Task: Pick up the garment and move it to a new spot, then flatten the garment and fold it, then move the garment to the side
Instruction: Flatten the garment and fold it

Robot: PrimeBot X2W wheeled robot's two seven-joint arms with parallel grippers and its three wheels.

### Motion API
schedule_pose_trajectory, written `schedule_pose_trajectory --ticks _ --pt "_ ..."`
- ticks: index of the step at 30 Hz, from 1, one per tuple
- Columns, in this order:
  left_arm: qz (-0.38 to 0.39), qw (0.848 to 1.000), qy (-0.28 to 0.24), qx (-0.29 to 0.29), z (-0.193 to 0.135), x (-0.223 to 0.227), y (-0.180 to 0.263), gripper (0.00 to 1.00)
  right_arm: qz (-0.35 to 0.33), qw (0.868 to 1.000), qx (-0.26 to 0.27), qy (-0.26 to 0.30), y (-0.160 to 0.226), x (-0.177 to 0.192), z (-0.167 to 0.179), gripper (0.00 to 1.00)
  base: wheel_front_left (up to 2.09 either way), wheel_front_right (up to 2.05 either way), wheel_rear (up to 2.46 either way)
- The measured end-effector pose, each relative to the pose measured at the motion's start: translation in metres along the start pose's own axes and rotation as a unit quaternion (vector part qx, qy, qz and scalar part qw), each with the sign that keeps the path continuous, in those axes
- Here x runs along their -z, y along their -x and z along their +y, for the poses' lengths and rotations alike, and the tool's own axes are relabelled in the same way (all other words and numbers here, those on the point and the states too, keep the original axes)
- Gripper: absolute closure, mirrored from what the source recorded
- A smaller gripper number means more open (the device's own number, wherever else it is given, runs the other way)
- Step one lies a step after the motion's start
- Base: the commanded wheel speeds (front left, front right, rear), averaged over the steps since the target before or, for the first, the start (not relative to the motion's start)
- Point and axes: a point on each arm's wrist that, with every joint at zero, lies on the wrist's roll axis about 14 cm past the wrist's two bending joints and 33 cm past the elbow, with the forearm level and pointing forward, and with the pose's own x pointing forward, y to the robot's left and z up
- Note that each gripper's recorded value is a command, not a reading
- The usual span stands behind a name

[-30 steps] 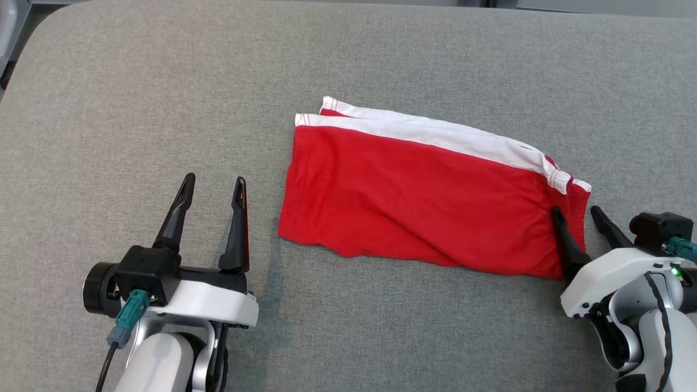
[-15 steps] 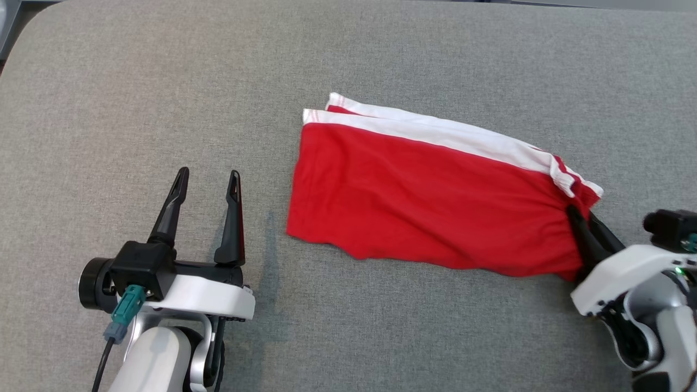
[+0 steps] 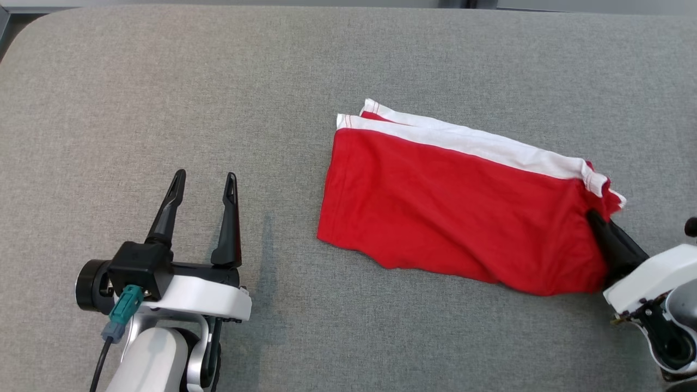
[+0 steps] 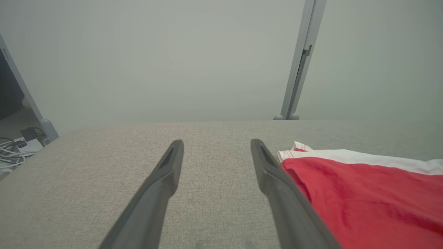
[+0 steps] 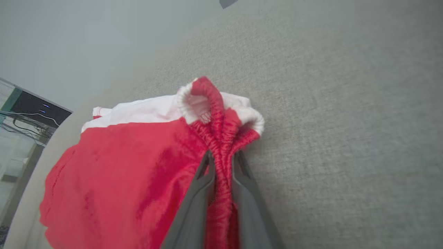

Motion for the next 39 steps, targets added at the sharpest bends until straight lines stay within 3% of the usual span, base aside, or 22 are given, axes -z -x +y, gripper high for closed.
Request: schedule_pose_trajectory --ticks 7,14,21,28,29,31,32,39 --pt "0.001 1.0 -0.002 0.003 -0.002 0.0 0.001 0.0 -0.011 0.986 -0.111 -0.127 -0.001 -0.033 0.057 1.0 0.0 0.0 0.0" --pt "-0.003 1.0 -0.001 0.0 0.0 -0.003 0.001 0.0 0.027 0.942 -0.236 -0.238 -0.013 -0.041 0.138 1.0 0.0 0.0 0.0" --pt "0.001 1.0 0.003 -0.022 0.012 -0.001 0.012 0.0 0.124 0.924 -0.287 -0.223 -0.035 0.002 0.203 1.0 0.0 0.0 0.0" --pt "0.003 0.999 0.01 -0.042 0.022 0.002 0.018 0.0 0.161 0.92 -0.29 -0.208 -0.046 0.03 0.223 1.0 0.0 0.0 0.0" --pt "0.003 0.999 0.01 -0.043 0.023 0.002 0.018 0.0 0.162 0.92 -0.289 -0.207 -0.047 0.032 0.224 0.76 0.0 0.0 0.0" --pt "0.005 0.999 0.01 -0.045 0.023 0.003 0.019 0.0 0.161 0.921 -0.289 -0.205 -0.049 0.034 0.228 0.09 0.0 0.0 0.0" --pt "0.004 0.999 0.01 -0.044 0.023 0.004 0.019 0.0 0.161 0.922 -0.289 -0.203 -0.049 0.036 0.23 0.0 0.0 0.0 0.0" --pt "0.006 0.999 0.012 -0.038 0.018 0.006 0.018 0.0 0.103 0.923 -0.309 -0.206 -0.048 0.014 0.245 0.0 0.0 0.0 0.0"
